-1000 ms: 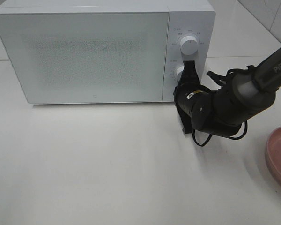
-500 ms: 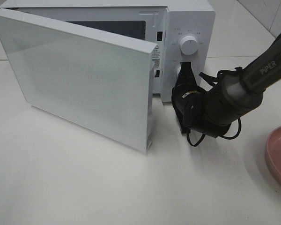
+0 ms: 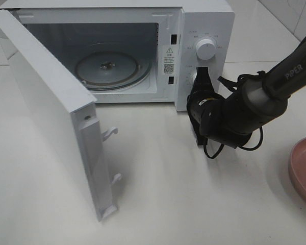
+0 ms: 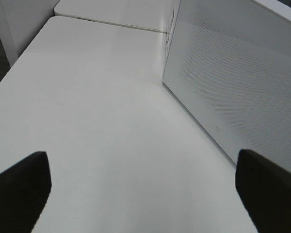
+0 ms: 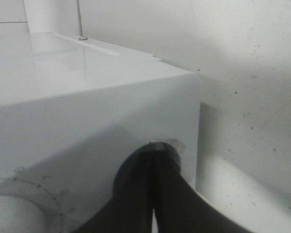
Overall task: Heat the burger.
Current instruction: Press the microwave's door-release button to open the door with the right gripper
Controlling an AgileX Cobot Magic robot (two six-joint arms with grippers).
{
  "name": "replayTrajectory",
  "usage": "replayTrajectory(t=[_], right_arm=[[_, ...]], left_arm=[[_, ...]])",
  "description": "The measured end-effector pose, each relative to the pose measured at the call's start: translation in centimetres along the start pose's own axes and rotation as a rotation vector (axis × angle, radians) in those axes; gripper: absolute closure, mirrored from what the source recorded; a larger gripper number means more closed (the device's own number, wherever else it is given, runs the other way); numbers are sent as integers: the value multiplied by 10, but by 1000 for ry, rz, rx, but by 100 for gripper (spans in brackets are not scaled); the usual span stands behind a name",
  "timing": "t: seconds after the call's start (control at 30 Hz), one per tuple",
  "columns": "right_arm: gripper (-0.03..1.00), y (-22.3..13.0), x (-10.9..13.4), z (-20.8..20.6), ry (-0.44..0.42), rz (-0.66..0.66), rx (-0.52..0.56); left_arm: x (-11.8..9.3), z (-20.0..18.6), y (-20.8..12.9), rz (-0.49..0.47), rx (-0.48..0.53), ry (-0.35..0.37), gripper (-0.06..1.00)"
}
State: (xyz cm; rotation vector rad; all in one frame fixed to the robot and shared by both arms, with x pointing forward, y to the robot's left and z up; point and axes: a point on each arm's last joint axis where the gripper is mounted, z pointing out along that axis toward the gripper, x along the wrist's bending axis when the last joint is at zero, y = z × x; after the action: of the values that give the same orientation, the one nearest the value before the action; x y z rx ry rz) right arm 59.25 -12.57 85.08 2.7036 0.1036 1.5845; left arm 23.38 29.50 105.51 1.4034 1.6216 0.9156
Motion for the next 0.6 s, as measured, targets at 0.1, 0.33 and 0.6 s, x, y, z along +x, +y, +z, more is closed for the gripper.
replayTrajectory(t=[0.1,0.33,0.6], right_arm=[[97,3,2,-3,-8,2,9],[97,9,5,-8,-43,-43,62],[97,11,9,-21,-61,-88,108]], left_arm=[[0,0,0,0,0,0,-3],[0,0,0,0,0,0,-3],[0,0,0,0,0,0,-3]])
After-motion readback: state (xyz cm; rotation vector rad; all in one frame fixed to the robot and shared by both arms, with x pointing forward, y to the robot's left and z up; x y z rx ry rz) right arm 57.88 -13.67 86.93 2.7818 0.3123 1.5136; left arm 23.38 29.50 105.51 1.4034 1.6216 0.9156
